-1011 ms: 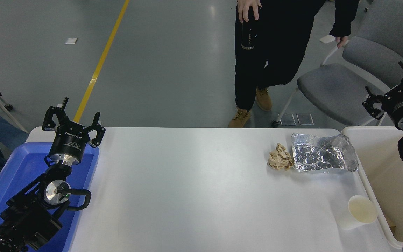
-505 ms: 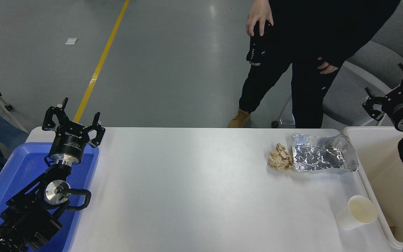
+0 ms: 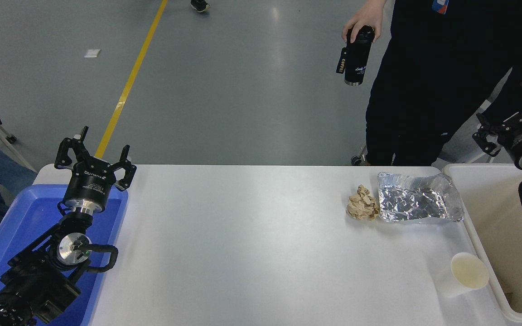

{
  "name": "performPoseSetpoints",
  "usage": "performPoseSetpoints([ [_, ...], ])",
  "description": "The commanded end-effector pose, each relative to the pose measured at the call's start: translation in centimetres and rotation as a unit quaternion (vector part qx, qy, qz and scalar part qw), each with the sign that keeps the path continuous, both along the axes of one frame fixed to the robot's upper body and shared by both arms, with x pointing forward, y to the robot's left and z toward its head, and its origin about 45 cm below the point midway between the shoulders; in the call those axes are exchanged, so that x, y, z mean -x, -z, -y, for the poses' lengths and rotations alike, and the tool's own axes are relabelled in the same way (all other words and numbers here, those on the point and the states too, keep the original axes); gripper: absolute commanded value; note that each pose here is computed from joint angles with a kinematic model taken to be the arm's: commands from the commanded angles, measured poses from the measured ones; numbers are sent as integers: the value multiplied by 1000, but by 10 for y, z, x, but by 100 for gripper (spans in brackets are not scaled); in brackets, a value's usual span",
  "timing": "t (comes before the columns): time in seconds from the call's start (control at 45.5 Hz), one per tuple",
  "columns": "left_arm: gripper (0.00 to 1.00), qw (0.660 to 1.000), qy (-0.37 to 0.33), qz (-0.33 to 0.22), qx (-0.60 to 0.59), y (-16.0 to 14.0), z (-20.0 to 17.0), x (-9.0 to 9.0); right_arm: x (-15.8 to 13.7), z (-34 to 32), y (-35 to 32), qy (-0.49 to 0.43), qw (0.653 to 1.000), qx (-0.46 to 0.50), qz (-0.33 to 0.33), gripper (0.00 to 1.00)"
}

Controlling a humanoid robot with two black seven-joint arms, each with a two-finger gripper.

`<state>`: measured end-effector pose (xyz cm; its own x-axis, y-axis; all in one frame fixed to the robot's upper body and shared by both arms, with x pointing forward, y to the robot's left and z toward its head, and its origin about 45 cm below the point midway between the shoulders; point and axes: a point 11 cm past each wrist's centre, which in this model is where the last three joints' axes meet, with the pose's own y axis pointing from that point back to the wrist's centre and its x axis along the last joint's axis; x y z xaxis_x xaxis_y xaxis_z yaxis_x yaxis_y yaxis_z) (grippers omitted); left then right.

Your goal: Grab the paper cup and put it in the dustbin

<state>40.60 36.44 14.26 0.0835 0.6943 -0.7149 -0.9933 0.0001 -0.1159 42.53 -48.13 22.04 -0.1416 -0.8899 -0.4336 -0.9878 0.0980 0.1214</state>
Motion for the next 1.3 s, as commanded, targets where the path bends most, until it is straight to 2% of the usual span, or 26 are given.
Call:
performPoseSetpoints([
  [0.0,98,1000,1,0,0,0,0,0,2,0,3,-2,1000,0,-3,100],
  [0.637,98,1000,0,-1,0,0,0,0,0,-6,1,-15,1000,6,-4,100],
  [0.901,98,1000,1,0,0,0,0,0,0,9,-22,-57,991,113,-40,100],
  [1.055,98,1000,1,0,0,0,0,0,3,14,-31,-125,958,236,-108,100],
  [1.275,98,1000,0,0,0,0,0,0,2,21,-49,-199,870,408,-194,100],
])
